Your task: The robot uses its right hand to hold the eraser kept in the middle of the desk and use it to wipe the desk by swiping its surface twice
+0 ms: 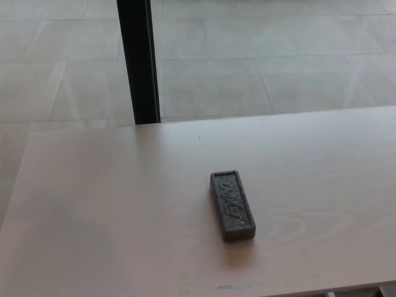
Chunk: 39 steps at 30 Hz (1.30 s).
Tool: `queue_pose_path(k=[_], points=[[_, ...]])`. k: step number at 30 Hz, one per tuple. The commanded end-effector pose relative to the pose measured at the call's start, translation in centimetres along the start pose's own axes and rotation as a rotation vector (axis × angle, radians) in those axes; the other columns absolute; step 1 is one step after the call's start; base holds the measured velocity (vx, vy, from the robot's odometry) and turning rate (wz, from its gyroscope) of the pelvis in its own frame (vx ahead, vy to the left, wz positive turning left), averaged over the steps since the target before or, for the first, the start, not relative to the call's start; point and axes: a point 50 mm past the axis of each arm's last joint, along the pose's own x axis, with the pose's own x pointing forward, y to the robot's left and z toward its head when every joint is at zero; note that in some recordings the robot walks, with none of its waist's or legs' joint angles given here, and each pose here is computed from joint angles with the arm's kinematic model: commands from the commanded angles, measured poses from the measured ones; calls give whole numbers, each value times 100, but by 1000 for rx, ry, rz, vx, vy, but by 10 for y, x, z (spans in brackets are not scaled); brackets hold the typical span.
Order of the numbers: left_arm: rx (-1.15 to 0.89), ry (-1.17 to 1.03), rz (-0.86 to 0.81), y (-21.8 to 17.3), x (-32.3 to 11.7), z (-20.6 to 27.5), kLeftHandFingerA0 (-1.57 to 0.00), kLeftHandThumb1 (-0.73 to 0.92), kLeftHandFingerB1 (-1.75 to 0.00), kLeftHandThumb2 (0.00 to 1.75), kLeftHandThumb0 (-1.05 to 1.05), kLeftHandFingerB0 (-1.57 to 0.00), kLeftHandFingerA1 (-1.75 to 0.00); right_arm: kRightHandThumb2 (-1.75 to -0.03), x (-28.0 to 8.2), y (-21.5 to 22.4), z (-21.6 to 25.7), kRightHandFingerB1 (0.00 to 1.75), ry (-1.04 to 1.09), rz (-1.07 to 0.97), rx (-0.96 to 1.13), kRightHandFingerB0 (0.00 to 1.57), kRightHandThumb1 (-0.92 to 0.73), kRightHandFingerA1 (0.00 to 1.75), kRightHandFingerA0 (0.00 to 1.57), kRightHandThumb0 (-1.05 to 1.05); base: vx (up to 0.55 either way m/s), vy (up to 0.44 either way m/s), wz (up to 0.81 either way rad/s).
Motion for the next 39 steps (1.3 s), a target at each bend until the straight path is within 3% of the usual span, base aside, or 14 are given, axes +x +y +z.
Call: queue_pose_path(k=[1,4,5,6,20,21,23,24,27,28,32,35,38,39], points=[[-273,-81,159,34,3,28,-51,92,-76,76,-59,-41,-100,-62,4,-39,91,41,-308,-116,431,37,-74,54,66,-57,0,0,0],[-253,-82,155,35,2,28,-50,92,-79,77,-59,-43,-99,-94,3,-33,133,49,-424,-115,444,28,-62,62,59,-59,0,0,0],[-254,-83,157,35,2,28,-50,92,-79,77,-59,-43,-99,-94,2,-32,144,49,-441,-109,451,28,-62,62,59,-59,0,0,0],[-268,-86,162,35,2,27,-51,92,-79,75,-59,-43,-101,-63,-3,-27,169,33,-505,-93,464,27,-78,47,57,-50,0,0,0],[-276,-81,164,37,2,24,-51,92,-76,77,-59,-42,-101,-62,-75,38,345,35,-946,105,426,32,-76,53,60,-53,0,0,0],[-261,-76,170,37,3,24,-51,92,-74,77,-59,-43,-101,-93,-79,46,353,48,-963,117,403,26,-62,63,56,-58,0,0,0],[-275,-78,164,36,3,24,-49,92,-76,78,-59,-41,-106,-63,-89,66,369,33,-1027,159,302,32,-77,50,64,-56,0,0,0],[-277,-80,163,36,2,24,-49,92,-75,77,-58,-41,-106,-93,-94,75,375,48,-1046,178,279,28,-61,64,63,-62,0,0,0],[-275,-83,161,37,3,25,-50,92,-74,78,-58,-40,-100,-93,-103,93,384,47,-1076,226,252,27,-61,62,60,-63,0,0,0],[-267,-68,171,37,3,26,-53,92,-75,77,-59,-44,-100,-63,-112,111,387,33,-1077,286,238,37,-74,48,69,-49,0,0,0],[-288,-74,158,36,3,27,-49,92,-74,77,-58,-41,-99,-62,-125,144,383,36,-1092,423,180,44,-76,50,69,-35,0,0,0],[-298,-79,148,35,2,29,-47,92,-74,77,-58,-39,-97,-68,-134,176,370,48,-1121,555,96,61,-73,67,87,-26,0,0,0],[-291,-81,147,35,3,29,-50,92,-72,78,-59,-39,-102,-89,-132,216,353,79,-1053,645,51,91,-63,135,97,-17,0,0,0],[-292,-82,143,35,3,29,-49,92,-73,77,-59,-39,-102,-92,-131,231,345,83,-1020,673,49,90,-62,133,100,-15,0,0,0]])
